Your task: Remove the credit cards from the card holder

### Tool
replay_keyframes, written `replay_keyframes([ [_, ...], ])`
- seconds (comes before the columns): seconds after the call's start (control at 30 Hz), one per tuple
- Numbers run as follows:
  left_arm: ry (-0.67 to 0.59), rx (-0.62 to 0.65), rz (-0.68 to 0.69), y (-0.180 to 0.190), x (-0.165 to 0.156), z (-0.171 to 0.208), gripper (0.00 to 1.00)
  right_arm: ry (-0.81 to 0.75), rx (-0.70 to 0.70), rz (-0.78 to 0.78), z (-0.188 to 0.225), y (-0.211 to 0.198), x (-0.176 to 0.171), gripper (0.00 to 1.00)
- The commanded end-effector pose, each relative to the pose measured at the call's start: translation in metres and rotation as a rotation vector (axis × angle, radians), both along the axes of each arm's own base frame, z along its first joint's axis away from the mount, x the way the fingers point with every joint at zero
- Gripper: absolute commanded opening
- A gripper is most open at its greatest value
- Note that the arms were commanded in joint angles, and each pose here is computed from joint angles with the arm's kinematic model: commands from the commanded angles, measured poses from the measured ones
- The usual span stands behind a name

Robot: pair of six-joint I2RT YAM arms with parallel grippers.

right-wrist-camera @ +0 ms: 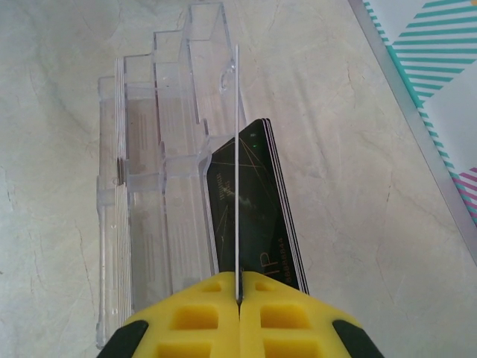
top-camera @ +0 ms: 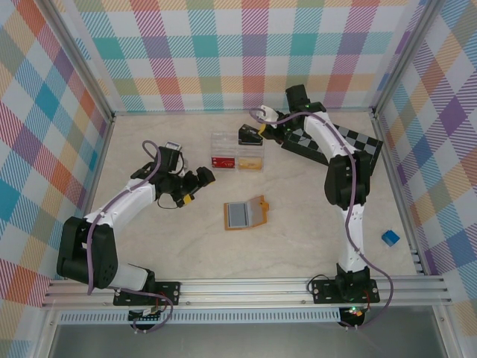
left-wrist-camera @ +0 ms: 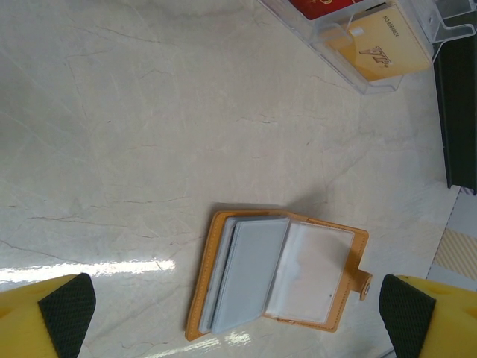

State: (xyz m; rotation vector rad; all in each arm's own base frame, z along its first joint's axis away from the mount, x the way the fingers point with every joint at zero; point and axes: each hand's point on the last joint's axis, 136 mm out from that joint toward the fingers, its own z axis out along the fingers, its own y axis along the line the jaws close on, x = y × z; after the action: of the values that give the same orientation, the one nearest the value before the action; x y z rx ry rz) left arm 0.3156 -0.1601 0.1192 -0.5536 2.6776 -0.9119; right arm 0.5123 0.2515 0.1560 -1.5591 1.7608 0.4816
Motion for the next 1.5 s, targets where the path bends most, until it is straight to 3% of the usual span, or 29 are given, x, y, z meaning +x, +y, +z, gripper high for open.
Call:
replay_keyframes([
  [0.0, 0.004, -0.014, -0.015, 0.0, 0.002, 0.002, 1.0, -0.023, 0.004, 0.025, 0.002, -0.003, 0.003, 0.0],
  [0.53, -0.036, -0.025, -0.015, 0.0, 0.006, 0.019, 1.0, 0.005, -0.076, 0.059, -0.02, -0.018, 0.001, 0.0],
  [1.0, -0.037, -0.045, -0.027, -0.004, 0.004, 0.019, 1.0, 0.156, -0.029, 0.105, -0.015, -0.013, -0.034, 0.0],
  [1.47, -0.027, -0.044, -0.026, -0.004, 0.005, 0.013, 1.0, 0.193, -0.01, -0.006, -0.001, -0.007, -0.028, 0.03],
])
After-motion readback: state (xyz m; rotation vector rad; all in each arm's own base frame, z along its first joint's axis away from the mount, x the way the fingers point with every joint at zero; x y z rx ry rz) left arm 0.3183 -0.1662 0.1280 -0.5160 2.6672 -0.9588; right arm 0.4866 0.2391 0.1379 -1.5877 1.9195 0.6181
